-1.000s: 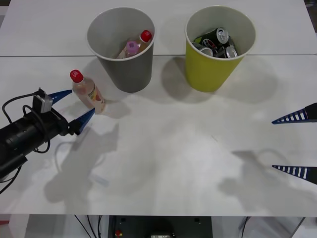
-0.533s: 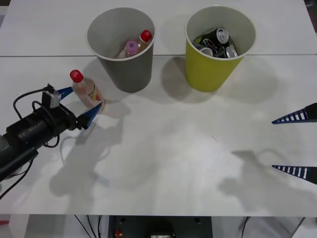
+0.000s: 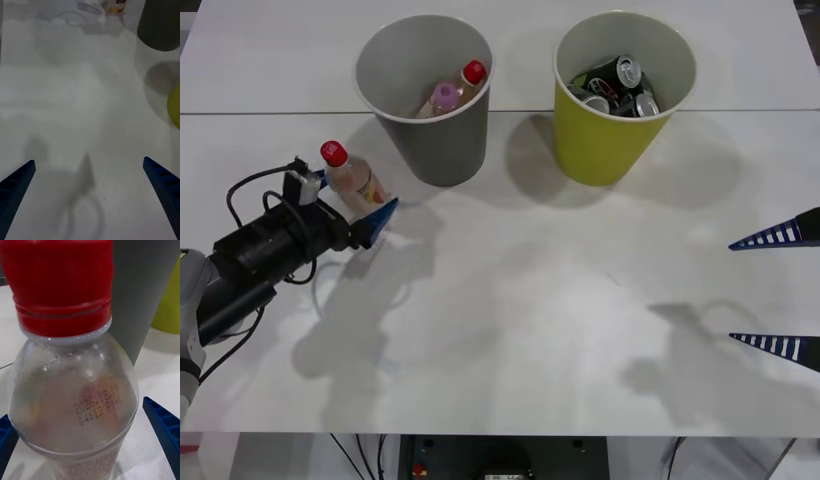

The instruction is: Put the can into the green bin and the plastic bottle into the gray bin

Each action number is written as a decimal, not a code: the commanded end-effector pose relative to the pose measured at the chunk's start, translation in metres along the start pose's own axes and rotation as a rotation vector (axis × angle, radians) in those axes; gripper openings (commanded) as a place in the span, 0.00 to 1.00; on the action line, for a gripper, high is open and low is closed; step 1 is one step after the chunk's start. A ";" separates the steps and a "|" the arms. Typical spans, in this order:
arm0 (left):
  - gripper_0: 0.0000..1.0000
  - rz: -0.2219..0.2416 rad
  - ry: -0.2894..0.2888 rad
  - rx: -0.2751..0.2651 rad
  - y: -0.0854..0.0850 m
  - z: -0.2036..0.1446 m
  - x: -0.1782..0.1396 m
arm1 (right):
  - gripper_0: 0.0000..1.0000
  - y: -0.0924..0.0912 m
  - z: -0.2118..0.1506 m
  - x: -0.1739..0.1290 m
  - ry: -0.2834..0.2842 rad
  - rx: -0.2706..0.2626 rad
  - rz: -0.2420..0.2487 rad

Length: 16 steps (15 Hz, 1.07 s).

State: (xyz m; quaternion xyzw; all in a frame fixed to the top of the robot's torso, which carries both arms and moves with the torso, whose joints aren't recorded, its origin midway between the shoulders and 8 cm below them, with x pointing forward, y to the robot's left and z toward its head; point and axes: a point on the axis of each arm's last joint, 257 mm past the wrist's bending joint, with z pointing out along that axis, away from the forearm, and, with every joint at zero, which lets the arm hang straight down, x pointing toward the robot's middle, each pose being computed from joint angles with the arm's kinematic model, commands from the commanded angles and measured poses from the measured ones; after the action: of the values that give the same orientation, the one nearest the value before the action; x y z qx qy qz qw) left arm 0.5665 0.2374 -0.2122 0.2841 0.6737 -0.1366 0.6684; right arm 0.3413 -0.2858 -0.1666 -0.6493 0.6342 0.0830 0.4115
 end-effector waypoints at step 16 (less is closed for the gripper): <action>0.00 0.077 0.025 0.023 0.010 -0.012 -0.004 | 1.00 0.000 0.000 0.000 0.000 0.000 0.000</action>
State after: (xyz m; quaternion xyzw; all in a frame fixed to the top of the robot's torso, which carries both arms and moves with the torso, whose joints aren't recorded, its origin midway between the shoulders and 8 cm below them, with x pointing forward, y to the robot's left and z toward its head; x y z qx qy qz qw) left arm 0.5637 0.2489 -0.2074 0.3154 0.6697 -0.1161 0.6622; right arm 0.3413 -0.2858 -0.1666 -0.6493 0.6342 0.0830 0.4115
